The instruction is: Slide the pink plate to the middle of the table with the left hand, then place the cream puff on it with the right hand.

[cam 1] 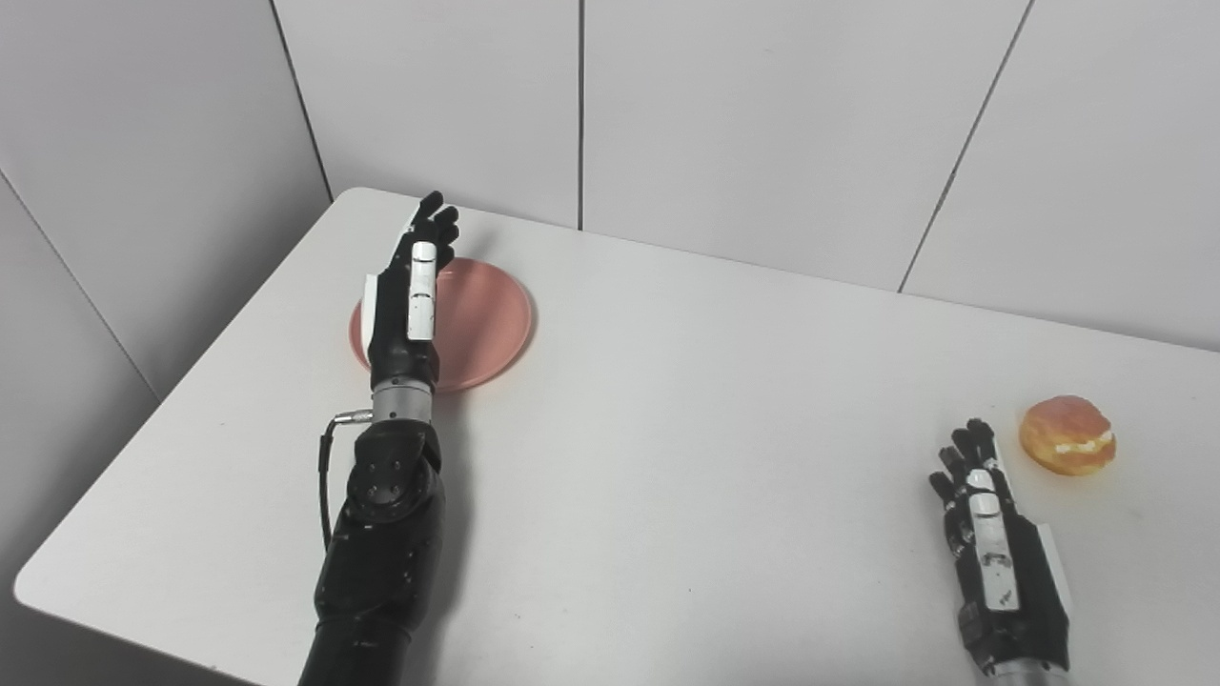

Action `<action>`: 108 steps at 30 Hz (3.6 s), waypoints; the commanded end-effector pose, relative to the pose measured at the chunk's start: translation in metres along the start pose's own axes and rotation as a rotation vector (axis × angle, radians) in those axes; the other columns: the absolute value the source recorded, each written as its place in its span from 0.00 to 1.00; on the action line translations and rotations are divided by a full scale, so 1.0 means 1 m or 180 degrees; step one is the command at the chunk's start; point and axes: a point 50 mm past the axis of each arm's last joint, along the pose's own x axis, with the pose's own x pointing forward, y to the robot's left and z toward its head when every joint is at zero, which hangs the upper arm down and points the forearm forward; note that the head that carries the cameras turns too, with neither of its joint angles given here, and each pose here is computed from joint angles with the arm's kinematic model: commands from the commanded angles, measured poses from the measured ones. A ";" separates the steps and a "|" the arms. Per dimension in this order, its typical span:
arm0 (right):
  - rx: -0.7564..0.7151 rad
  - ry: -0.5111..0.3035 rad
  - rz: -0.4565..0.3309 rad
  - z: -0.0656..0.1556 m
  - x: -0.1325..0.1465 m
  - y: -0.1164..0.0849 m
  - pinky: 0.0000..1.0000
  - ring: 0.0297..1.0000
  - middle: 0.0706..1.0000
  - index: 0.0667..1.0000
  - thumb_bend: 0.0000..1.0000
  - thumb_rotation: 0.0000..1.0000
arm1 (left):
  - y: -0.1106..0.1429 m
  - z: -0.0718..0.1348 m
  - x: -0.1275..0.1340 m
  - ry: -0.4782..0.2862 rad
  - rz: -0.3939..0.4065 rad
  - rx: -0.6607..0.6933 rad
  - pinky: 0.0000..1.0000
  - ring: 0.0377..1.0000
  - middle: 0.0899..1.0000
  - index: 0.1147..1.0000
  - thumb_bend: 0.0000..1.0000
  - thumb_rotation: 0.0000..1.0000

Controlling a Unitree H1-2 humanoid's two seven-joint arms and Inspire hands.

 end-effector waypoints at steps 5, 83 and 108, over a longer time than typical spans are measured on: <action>-0.0026 -0.0109 0.0025 0.003 0.002 -0.006 1.00 1.00 1.00 1.00 0.53 0.86 | 0.026 0.021 0.029 -0.0330 0.0237 0.0075 0.85 0.82 0.80 0.81 0.76 1.00; 0.0038 -0.0100 0.0056 0.005 0.006 -0.009 1.00 1.00 1.00 1.00 0.59 0.81 | 0.060 -0.044 0.037 0.0598 0.0258 0.0143 0.97 0.93 0.86 0.85 0.75 1.00; -0.0001 -0.0126 0.0047 0.006 0.008 -0.008 1.00 1.00 1.00 1.00 0.57 0.83 | 0.045 -0.040 0.033 0.0778 -0.0076 -0.0546 0.93 0.92 0.88 0.88 0.81 1.00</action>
